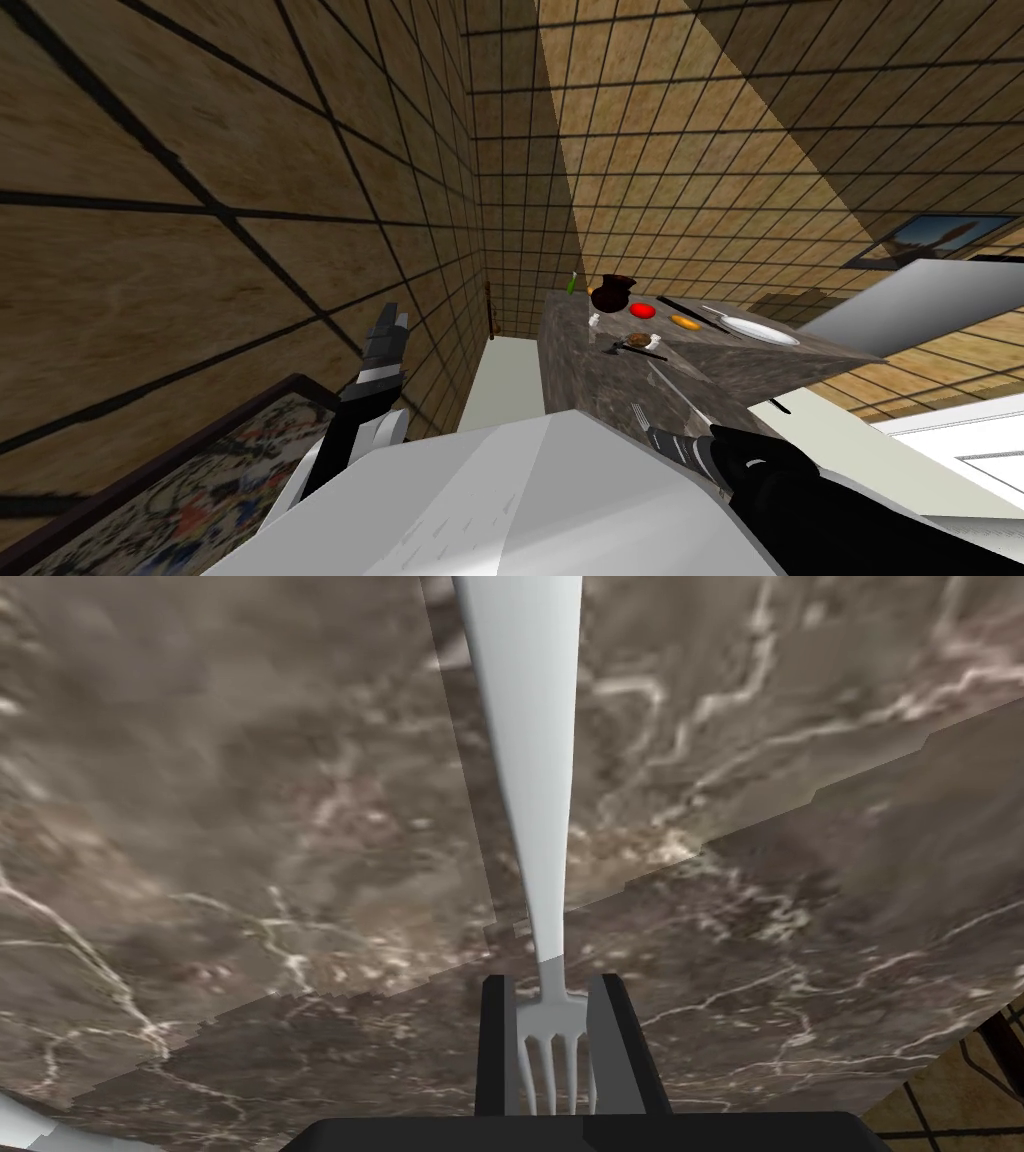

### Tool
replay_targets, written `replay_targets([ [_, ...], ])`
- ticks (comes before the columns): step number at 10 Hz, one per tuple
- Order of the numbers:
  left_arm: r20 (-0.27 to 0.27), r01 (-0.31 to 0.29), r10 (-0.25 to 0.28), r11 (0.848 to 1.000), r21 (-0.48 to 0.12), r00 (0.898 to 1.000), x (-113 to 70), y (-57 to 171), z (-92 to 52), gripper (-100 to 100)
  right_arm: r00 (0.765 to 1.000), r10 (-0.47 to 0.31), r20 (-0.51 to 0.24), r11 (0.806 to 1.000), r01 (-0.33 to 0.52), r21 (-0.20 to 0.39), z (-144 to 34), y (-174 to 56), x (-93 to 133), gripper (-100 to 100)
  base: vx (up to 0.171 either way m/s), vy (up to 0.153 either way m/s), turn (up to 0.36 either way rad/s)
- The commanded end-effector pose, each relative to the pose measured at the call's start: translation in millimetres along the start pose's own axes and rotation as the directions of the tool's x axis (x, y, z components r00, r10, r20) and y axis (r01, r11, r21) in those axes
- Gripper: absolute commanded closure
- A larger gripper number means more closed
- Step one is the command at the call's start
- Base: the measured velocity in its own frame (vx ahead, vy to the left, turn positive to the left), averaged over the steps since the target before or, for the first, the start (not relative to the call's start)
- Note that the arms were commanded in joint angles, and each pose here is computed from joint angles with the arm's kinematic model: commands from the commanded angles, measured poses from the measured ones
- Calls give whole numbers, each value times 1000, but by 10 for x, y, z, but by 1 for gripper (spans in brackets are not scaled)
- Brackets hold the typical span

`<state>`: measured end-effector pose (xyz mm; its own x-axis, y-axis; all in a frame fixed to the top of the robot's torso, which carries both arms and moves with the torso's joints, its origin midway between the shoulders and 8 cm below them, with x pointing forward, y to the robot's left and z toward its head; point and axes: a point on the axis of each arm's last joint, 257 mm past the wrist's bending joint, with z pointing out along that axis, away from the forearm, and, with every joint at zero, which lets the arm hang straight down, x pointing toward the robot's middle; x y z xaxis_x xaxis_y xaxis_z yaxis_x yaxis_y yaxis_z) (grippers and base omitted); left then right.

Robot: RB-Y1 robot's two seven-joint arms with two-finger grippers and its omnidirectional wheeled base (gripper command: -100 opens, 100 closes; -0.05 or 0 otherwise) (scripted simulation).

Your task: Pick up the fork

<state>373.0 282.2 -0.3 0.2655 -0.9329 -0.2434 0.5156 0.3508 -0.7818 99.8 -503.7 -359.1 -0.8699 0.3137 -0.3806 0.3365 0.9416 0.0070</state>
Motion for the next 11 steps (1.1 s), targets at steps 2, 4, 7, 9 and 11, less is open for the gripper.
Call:
replay_targets([
  [2, 0, 0, 0, 1000, 0, 1000, 0, 0, 0, 0, 1000, 0, 0, 1000, 0, 0, 0, 0, 0, 0, 0, 0, 0],
  [4, 0, 0, 0, 1000, 0, 1000, 0, 0, 0, 0, 1000, 13, -5, 1000, -13, 2, -8, 54, -66, 100, -64, -9, 105],
  [7, 0, 0, 0, 1000, 0, 1000, 0, 0, 0, 0, 1000, 25, -7, 1000, -25, 9, -21, 99, -146, 100, -79, -10, 64],
  [9, 0, 0, 0, 1000, 0, 1000, 0, 0, 0, 0, 999, 44, -8, 999, -44, 13, -28, 121, -186, 100, -53, -15, 44],
  [11, 0, 0, 0, 1000, 0, 1000, 0, 0, 0, 0, 999, 53, -8, 998, -53, 17, -36, 141, -227, 100, -63, -8, 75],
])
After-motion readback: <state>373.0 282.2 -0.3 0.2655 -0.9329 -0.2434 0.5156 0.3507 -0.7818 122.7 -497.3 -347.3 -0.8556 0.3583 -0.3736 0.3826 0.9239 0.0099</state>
